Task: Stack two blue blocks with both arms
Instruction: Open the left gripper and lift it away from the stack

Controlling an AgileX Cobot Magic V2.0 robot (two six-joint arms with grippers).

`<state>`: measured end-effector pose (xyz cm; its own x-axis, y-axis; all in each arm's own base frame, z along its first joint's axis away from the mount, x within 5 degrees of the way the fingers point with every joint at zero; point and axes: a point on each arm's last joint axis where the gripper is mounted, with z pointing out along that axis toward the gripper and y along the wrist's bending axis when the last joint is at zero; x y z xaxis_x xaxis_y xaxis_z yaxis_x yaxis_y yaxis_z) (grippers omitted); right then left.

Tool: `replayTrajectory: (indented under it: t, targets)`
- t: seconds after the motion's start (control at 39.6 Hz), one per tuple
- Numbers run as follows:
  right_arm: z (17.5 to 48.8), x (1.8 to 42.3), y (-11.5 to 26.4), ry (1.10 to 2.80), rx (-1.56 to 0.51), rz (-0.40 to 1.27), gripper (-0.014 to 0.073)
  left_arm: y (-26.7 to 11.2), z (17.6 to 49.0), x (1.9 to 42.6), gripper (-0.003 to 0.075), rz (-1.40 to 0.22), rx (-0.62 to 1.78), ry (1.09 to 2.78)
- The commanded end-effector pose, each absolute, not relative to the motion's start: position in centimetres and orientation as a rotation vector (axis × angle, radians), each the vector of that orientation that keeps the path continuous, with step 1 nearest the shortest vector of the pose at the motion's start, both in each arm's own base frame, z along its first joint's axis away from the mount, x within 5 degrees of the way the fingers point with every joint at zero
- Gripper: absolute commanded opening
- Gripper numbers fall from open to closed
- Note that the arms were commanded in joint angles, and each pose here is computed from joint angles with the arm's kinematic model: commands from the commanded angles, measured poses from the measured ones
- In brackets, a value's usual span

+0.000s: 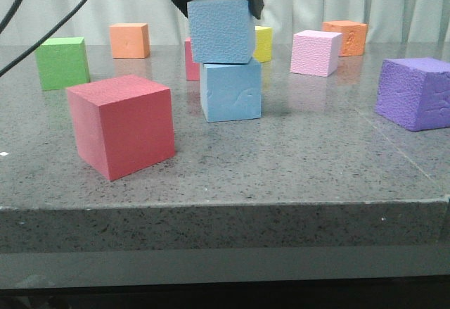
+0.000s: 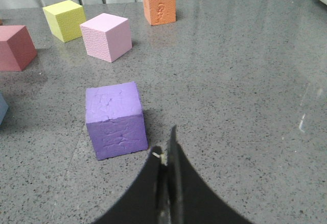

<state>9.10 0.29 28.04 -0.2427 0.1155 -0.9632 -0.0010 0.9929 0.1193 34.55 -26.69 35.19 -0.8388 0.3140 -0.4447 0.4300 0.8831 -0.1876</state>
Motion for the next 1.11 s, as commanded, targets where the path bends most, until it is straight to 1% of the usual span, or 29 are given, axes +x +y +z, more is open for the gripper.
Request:
replayTrajectory:
  t: [0.0, 0.13, 0.18, 0.53, 0.66, 0.86, 0.93, 0.96, 1.03, 1.09]
  targets:
    - [29.6, 9.3, 0.3, 1.709, 0.062, 0.103, -0.0066, -26.0, 38.7, 33.0, 0.0519, -0.440, 0.545, 2.570]
    - [29.6, 9.3, 0.3, 1.709, 0.062, 0.103, -0.0066, -25.9, 38.7, 33.0, 0.0628, -0.430, 0.544, 2.569]
    - [29.6, 9.3, 0.3, 1.709, 0.062, 0.103, -0.0066, -25.9, 38.7, 33.1, 0.0651, -0.427, 0.544, 2.568]
    - [29.6, 9.3, 0.3, 1.709, 0.075, 0.121, -0.0066, -25.8, 39.0, 33.1, 0.0652, -0.424, 0.540, 2.557]
    - [29.6, 9.3, 0.3, 1.709, 0.075, 0.121, -0.0066, -25.4, 40.5, 33.2, 0.0652, -0.414, 0.527, 2.497]
    - [29.6, 9.3, 0.3, 1.709, 0.075, 0.121, -0.0066, -25.1, 43.8, 32.8, 0.0647, -0.463, 0.509, 2.384]
    - [29.6, 9.3, 0.3, 1.709, 0.075, 0.121, -0.0066, -25.0, 44.3, 32.7, 0.0607, -0.458, 0.539, 2.355]
    - [29.6, 9.3, 0.3, 1.709, 0.075, 0.121, -0.0066, -25.0, 44.4, 32.7, 0.0576, -0.456, 0.546, 2.350]
    - [29.6, 9.3, 0.3, 1.709, 0.075, 0.121, -0.0066, -25.0, 44.5, 32.6, 0.0455, -0.454, 0.553, 2.346]
    - [29.6, 9.3, 0.3, 1.709, 0.075, 0.121, -0.0066, -25.0, 44.5, 32.6, 0.0348, -0.454, 0.553, 2.346]
